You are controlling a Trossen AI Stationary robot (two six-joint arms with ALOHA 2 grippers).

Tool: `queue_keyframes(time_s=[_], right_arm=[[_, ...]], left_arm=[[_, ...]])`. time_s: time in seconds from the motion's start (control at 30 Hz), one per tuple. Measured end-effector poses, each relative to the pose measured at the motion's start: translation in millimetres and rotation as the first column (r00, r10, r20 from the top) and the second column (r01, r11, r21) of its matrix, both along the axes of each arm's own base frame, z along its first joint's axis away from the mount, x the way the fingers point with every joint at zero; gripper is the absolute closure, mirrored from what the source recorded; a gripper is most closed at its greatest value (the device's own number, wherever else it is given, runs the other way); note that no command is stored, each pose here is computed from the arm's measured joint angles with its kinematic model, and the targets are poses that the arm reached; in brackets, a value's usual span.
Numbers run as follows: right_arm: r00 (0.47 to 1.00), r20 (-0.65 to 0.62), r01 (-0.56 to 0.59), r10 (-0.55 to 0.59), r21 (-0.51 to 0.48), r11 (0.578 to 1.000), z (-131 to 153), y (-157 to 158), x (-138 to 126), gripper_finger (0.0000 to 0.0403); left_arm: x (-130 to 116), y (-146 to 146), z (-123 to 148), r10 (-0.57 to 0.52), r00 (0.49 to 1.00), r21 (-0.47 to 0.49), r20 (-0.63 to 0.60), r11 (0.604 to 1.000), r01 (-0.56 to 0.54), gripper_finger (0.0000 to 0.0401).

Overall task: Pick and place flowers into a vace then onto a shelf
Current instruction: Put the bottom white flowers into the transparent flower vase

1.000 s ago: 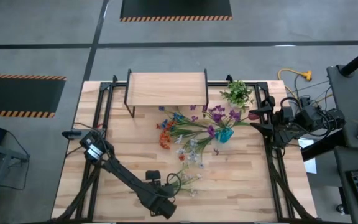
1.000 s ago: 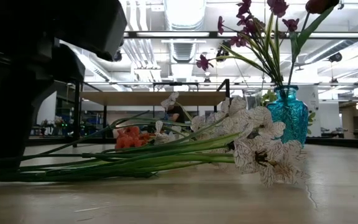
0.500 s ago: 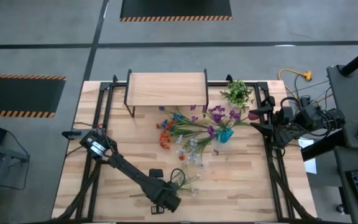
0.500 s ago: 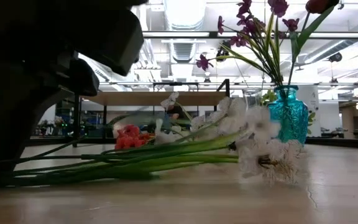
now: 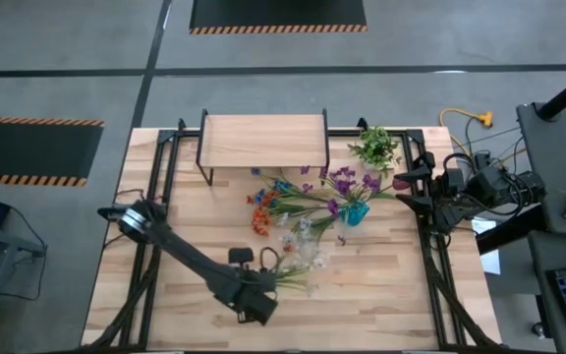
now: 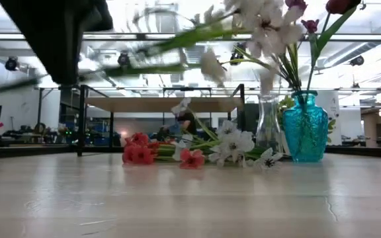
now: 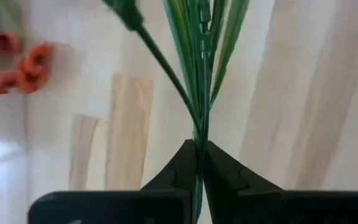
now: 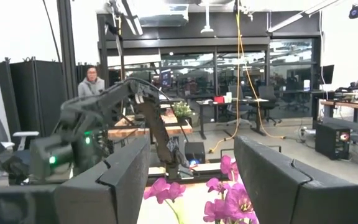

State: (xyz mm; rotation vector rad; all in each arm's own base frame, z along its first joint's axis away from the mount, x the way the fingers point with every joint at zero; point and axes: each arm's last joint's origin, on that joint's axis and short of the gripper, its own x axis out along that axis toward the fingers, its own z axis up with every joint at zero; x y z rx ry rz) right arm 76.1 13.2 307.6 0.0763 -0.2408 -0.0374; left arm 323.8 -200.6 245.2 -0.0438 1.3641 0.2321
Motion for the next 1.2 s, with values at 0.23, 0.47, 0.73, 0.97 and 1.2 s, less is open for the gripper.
queue_keyframes(time_s=[0.23,0.47,0.73,0.97,1.2], right_arm=[[1.0,0.009,0.0,0.0,0.005,1.0,0.9,-0.1,-0.4,0.0179],[1.0,0.023,0.0,0.0,0.009,1.0,2.3,-0.3,-0.8,0.0179],[1.0,0.023,0.0,0.0,0.009,1.0,2.3,-0.3,-0.9,0.0179],[1.0,0.02,0.0,0.0,0.008,1.0,2.0,-0.3,-0.8,0.0179],[1.0,0.026,0.002,-0.003,0.019,1.0,2.5,-0.4,-1.0,0.0179]], left_arm=[[-32.4,17.9,65.5,-0.017,0.964,0.168,0.266,0.985,-0.029,0.0401],[-63.7,44.0,129.1,-0.155,0.831,0.41,0.535,0.907,-0.095,0.0401],[-57.8,88.4,165.3,-0.243,0.781,0.496,0.576,0.863,-0.098,0.0401],[-25.2,147.3,188.5,-0.393,0.674,0.482,0.625,0.874,0.063,0.0401],[-2.7,234.0,199.3,-0.534,0.516,0.537,0.67,0.828,0.16,0.0401]])
